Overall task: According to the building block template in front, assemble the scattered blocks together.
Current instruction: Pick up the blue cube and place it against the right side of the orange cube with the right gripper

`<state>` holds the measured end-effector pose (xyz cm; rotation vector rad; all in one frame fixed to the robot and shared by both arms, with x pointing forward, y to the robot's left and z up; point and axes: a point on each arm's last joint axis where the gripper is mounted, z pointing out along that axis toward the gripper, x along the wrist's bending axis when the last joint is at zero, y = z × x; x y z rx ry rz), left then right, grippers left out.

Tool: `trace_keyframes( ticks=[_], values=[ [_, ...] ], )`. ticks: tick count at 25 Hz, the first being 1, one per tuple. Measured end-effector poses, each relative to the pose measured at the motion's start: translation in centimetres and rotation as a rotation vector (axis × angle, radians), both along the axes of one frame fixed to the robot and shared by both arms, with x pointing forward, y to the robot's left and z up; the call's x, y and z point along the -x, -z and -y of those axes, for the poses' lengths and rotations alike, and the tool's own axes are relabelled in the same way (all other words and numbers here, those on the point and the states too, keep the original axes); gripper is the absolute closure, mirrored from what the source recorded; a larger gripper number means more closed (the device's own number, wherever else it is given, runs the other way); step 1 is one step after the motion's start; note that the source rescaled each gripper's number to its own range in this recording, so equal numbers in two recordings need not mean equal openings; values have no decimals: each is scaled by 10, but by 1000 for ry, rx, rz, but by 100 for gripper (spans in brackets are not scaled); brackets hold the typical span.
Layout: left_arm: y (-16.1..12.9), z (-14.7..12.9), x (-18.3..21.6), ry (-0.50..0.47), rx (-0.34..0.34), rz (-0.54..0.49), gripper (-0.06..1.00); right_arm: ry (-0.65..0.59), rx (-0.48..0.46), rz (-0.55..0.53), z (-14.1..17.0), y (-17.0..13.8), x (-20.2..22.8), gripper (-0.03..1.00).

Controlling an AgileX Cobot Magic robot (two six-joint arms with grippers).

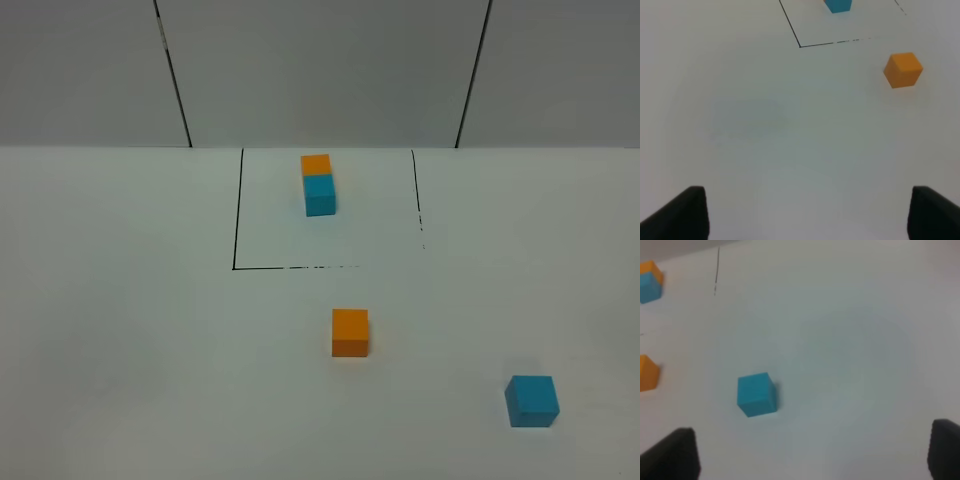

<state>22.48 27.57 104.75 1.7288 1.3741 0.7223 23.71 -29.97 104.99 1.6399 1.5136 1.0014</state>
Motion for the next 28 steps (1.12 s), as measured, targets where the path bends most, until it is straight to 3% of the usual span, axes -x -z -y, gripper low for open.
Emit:
trace_keyframes(
  ticks=[4, 10, 13, 17, 23, 28],
  values=[
    [0, 0, 0, 0, 0, 0, 26, -11, -19, -190, -3, 1, -31, -3],
    [0, 0, 0, 0, 0, 0, 26, -54, -114, -560, -16, 11, -117, -3],
    [0, 0, 0, 0, 0, 0, 26, -89, -112, -704, -23, 26, -158, -3],
    [0, 0, 0, 0, 0, 0, 26, -178, -66, -806, -48, 47, -204, -3],
    [0, 0, 0, 0, 0, 0, 26, -261, -17, -834, -85, 73, -247, -3],
    [0, 0, 0, 0, 0, 0, 26, -274, 24, -870, -95, 100, -264, -3]
  ],
)
